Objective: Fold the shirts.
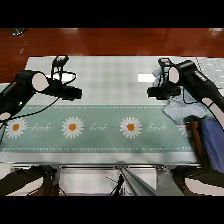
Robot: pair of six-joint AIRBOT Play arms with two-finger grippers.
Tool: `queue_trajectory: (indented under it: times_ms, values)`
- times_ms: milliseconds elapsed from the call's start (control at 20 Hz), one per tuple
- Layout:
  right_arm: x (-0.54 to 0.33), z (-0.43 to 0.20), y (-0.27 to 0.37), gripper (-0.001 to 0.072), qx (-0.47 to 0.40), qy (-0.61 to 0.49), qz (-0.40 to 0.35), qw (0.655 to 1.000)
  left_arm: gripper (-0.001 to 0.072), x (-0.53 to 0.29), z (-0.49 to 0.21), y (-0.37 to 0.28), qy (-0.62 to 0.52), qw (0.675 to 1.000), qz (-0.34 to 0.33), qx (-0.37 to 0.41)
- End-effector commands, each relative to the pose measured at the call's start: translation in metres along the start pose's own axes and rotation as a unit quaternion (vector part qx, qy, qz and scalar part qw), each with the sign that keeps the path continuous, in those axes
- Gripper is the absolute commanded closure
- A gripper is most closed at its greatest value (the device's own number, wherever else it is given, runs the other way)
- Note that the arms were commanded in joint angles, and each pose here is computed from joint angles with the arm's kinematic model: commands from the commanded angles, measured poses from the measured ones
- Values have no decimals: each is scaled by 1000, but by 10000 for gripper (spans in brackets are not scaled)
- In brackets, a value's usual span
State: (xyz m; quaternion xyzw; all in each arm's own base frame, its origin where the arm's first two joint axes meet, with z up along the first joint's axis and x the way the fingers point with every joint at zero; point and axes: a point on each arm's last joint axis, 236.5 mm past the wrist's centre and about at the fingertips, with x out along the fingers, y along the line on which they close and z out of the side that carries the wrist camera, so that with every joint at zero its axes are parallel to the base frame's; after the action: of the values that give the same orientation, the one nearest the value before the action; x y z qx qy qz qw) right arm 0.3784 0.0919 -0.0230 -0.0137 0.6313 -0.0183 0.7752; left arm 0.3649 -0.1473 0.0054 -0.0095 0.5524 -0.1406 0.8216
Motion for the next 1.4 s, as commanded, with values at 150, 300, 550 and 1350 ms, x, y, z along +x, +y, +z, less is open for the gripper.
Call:
queue_trajectory:
  times_ms: [150, 300, 550, 1350]
  values:
    - [0, 0, 0, 688, 0, 0, 0, 1000, 683, 0, 0, 0, 0, 1000, 0, 0]
    - [0, 0, 0, 689, -1, 0, 0, 1000, 683, 0, 0, 0, 0, 1000, 0, 0]
    - [0, 0, 0, 689, -1, 0, 0, 1000, 683, 0, 0, 0, 0, 1000, 0, 0]
    - [-47, 141, -110, 87, -4, -290, -151, 945, 2, -15, 95, 29, -199, 978, 50, 40]
